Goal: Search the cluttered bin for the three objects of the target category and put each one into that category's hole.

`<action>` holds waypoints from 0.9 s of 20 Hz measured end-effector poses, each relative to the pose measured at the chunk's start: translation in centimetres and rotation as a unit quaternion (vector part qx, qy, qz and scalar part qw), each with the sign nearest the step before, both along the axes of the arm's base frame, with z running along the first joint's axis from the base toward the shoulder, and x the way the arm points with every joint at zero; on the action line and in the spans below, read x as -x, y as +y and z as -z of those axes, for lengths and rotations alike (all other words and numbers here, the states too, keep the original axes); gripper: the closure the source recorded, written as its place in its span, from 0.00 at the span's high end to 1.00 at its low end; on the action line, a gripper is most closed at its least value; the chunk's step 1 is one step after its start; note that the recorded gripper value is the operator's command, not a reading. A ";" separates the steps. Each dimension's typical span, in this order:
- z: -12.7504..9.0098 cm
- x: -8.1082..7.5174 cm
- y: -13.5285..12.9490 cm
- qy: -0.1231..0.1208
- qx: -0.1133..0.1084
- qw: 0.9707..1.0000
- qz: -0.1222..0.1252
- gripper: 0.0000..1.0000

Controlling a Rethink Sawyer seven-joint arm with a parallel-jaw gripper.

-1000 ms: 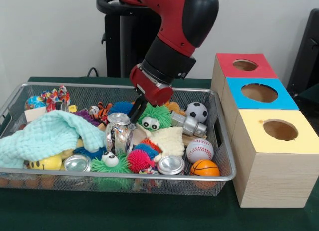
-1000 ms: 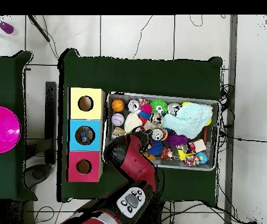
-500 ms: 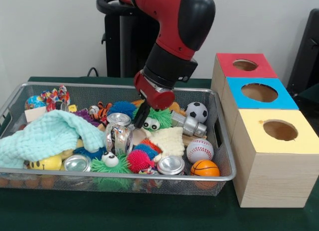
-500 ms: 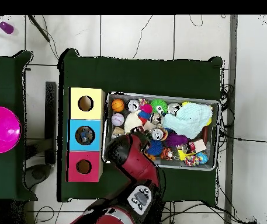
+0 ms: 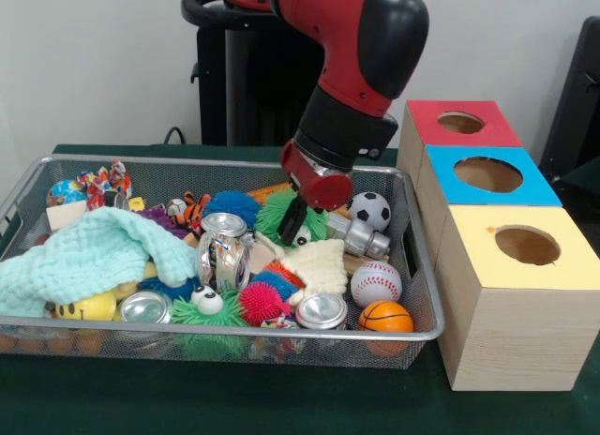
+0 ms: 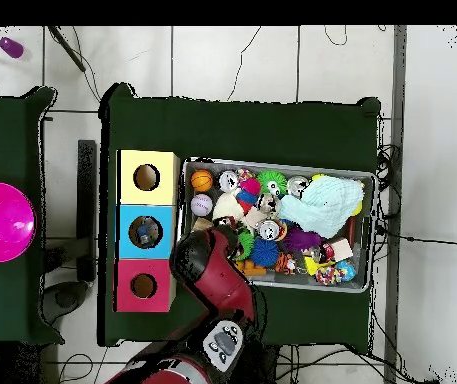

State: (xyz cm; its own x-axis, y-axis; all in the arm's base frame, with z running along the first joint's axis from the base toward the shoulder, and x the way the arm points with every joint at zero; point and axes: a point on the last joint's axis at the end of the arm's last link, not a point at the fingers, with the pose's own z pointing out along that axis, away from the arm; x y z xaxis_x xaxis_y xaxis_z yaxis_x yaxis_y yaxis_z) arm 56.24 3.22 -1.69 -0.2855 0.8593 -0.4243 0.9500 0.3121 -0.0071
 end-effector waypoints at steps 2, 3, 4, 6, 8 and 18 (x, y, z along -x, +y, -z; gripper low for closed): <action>-0.1 -0.1 0.5 -0.005 -0.001 1.000 0.006 0.00; -0.1 -0.1 1.2 -0.010 -0.001 1.000 0.014 0.00; -0.1 -0.2 1.5 -0.013 -0.001 1.000 0.016 0.00; -0.2 0.0 2.8 -0.020 0.001 1.000 0.024 0.00; -0.3 0.1 3.4 -0.020 0.003 0.999 0.025 0.00; -1.9 1.2 3.7 0.006 0.006 1.000 0.021 1.00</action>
